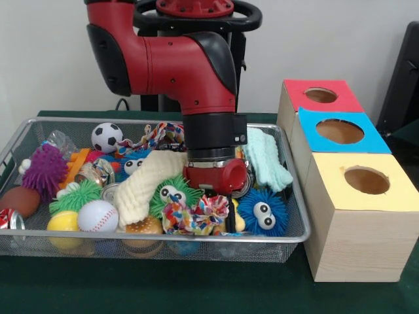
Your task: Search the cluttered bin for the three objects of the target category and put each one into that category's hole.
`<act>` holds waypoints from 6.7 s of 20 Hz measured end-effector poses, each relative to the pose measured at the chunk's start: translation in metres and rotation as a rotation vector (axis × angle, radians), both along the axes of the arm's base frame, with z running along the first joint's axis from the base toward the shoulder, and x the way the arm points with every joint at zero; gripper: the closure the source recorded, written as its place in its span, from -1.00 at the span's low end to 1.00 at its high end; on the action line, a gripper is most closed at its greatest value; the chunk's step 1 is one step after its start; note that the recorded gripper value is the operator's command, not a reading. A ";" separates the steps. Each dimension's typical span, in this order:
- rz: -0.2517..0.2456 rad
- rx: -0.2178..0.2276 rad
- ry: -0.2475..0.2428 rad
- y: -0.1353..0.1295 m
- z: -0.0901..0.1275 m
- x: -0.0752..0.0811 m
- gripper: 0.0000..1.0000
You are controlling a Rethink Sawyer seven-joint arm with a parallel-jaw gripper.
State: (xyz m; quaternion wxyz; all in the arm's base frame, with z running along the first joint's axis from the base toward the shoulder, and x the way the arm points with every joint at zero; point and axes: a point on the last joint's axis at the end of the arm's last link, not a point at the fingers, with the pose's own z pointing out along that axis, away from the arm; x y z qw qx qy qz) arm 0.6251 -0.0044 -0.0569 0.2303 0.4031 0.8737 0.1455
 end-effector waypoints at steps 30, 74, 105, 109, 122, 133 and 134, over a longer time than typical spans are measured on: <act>-0.011 0.086 0.217 0.021 0.056 0.005 1.00; -0.051 -0.050 0.459 0.030 0.223 -0.060 1.00; 0.094 -0.096 0.437 0.155 0.263 -0.071 1.00; 0.119 -0.107 0.441 0.169 0.254 -0.079 1.00; 0.122 -0.170 0.440 0.158 0.225 -0.097 1.00; 0.100 -0.154 0.459 0.145 0.186 -0.113 1.00; 0.101 -0.150 0.461 0.145 0.179 -0.118 1.00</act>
